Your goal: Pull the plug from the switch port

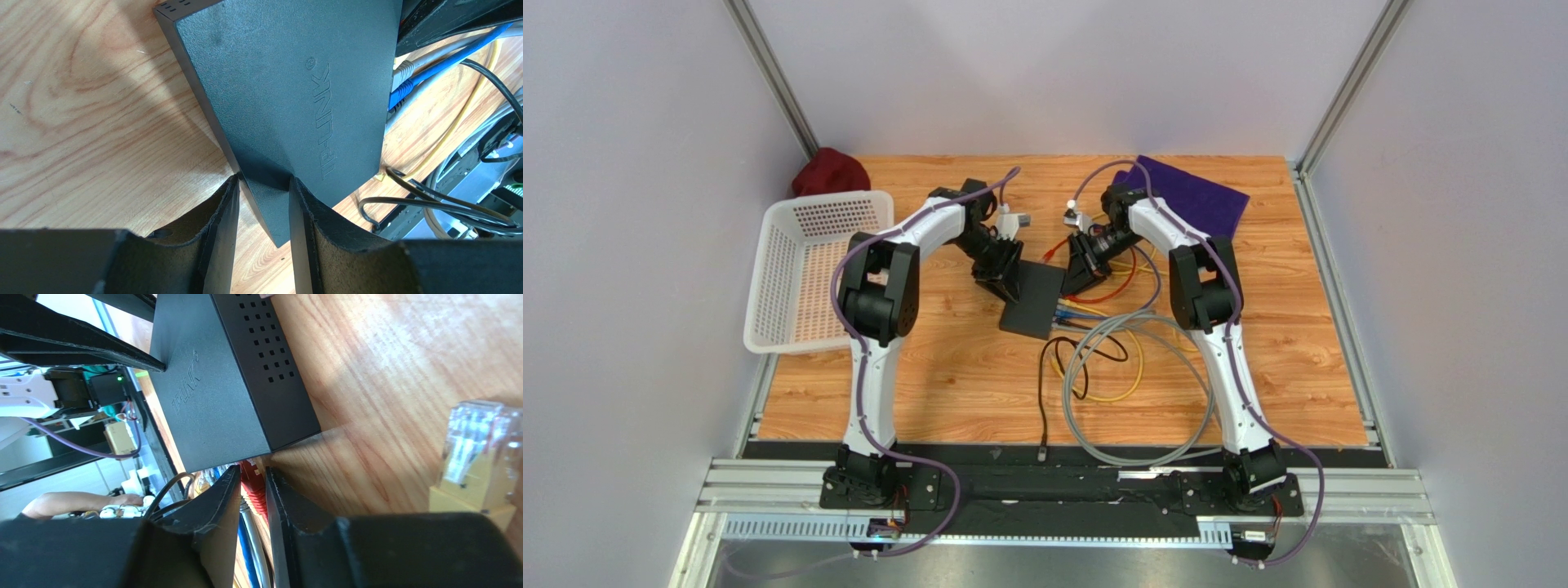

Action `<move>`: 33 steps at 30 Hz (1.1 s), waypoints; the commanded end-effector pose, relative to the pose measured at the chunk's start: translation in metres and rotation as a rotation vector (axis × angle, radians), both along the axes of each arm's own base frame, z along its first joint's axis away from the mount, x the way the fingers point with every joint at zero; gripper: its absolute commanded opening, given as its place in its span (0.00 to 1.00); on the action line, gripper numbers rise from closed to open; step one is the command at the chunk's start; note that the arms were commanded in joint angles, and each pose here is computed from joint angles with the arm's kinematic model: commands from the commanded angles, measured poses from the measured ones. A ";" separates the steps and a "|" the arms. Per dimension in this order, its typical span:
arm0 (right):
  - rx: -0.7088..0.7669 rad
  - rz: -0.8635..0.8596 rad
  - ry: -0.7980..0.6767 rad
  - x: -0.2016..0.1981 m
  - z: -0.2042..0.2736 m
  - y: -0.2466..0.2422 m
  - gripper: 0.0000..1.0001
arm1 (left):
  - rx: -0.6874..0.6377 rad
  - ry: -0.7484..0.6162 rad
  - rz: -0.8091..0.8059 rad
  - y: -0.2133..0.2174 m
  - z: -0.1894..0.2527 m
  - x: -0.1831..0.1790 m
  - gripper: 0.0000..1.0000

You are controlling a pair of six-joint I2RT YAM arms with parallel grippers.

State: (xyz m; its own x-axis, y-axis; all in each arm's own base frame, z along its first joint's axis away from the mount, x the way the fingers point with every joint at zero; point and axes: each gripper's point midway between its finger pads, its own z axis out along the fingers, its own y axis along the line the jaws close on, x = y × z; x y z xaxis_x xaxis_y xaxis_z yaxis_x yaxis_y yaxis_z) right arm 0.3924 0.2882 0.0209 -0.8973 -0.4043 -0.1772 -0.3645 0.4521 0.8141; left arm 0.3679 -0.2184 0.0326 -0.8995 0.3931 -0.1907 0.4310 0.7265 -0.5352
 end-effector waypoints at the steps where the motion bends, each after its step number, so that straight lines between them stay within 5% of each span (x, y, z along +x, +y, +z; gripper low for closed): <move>1: -0.223 0.088 -0.091 -0.012 -0.055 -0.002 0.26 | 0.069 -0.024 -0.030 -0.002 -0.017 0.001 0.41; 9: -0.254 0.095 -0.104 -0.013 -0.056 -0.003 0.22 | 0.074 -0.024 -0.033 -0.002 -0.018 0.000 0.41; 17: -0.259 0.141 -0.071 -0.026 -0.056 -0.012 0.00 | 0.083 -0.022 -0.029 -0.001 -0.020 0.000 0.41; 33: -0.213 0.157 -0.010 -0.038 -0.047 -0.017 0.00 | 0.083 -0.020 -0.028 -0.001 -0.021 0.001 0.36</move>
